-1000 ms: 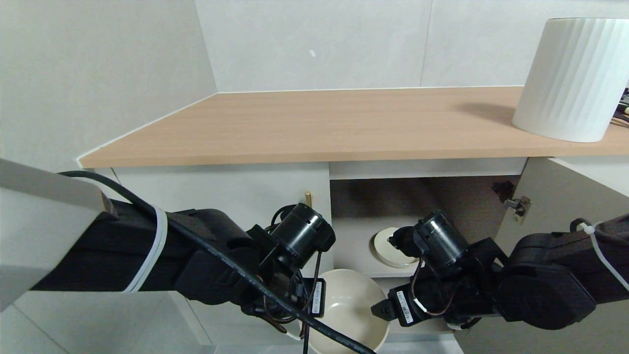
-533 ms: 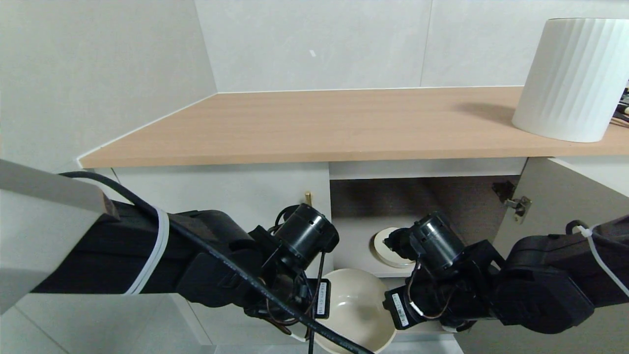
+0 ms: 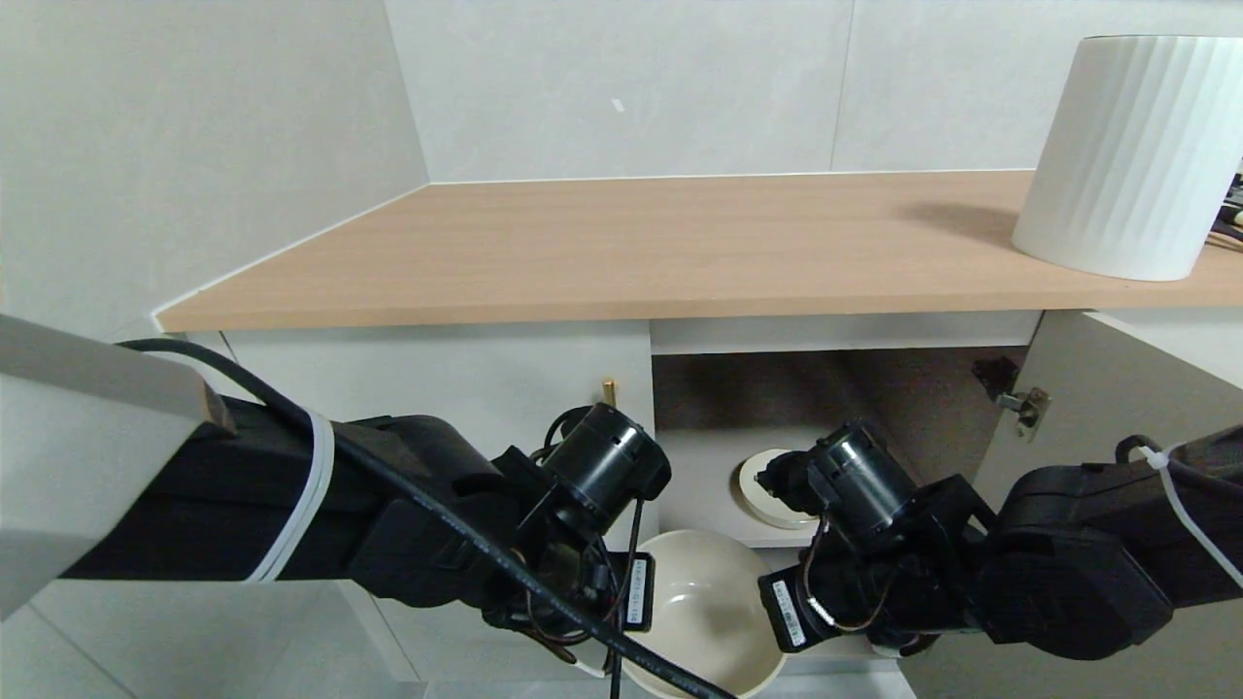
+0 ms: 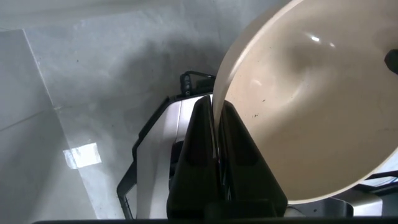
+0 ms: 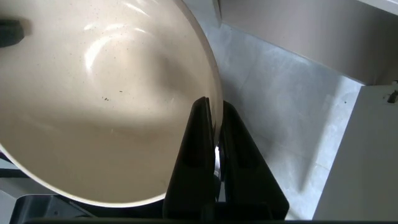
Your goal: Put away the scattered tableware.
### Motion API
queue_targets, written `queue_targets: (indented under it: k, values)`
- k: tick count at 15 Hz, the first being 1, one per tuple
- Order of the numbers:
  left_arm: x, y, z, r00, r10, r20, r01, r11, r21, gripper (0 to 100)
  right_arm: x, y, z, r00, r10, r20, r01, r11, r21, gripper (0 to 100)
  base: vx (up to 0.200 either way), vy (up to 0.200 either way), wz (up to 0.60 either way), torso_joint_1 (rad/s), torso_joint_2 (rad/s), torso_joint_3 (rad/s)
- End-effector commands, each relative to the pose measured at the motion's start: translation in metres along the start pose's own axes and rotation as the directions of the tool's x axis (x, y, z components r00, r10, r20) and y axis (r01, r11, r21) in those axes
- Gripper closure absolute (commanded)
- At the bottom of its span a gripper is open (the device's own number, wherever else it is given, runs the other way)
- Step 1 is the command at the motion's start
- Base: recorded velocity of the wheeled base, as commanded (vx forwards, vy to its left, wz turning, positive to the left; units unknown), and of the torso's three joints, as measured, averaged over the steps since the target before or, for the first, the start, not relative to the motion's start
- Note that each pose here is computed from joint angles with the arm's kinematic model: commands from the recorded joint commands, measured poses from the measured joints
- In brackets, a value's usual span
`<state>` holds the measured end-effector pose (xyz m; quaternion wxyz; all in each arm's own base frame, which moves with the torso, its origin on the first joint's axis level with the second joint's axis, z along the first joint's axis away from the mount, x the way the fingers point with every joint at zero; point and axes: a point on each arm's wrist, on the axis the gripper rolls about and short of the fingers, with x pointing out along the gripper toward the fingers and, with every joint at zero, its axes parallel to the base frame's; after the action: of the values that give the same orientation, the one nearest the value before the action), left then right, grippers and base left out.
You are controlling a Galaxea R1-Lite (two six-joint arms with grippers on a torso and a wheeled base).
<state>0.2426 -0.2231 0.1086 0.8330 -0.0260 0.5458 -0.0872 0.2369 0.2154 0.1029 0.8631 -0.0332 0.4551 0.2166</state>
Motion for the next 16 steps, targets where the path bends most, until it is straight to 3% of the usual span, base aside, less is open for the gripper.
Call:
queue_targets:
  k: [1, 3, 4, 13, 16]
  values:
    - [-0.001, 0.000, 0.000, 1.000, 0.002, 0.002, -0.002, 1.000, 0.000, 100, 0.000, 0.000, 0.000, 1.000, -0.003, -0.002, 0.003, 1.000, -0.001, 100, 0.000, 0.000, 0.00, 0.000, 0.00, 0.000]
    - [-0.001, 0.001, -0.001, 1.000, 0.007, -0.002, -0.007, 1.000, 0.004, 100, 0.000, 0.000, 0.000, 1.000, -0.004, -0.001, 0.004, 1.000, 0.000, 100, 0.000, 0.000, 0.00, 0.000, 0.00, 0.000]
    - [-0.001, 0.001, -0.001, 1.000, 0.010, -0.006, -0.010, 1.000, 0.006, 0, 0.000, 0.000, -0.001, 1.000, -0.004, -0.003, 0.004, 1.000, -0.003, 100, 0.000, 0.000, 0.00, 0.000, 0.00, 0.000]
    - [-0.003, 0.001, -0.001, 1.000, 0.006, -0.003, -0.006, 1.000, 0.005, 0, 0.007, -0.003, -0.005, 0.999, -0.019, -0.032, 0.018, 1.000, -0.010, 100, 0.000, 0.000, 0.00, 0.000, 0.00, 0.000]
    - [-0.002, 0.001, -0.001, 1.000, 0.007, -0.004, -0.007, 1.000, 0.005, 0, 0.024, -0.013, -0.006, 0.994, -0.090, -0.060, 0.091, 0.996, 0.003, 100, 0.000, 0.000, 0.00, 0.000, 0.00, 0.000]
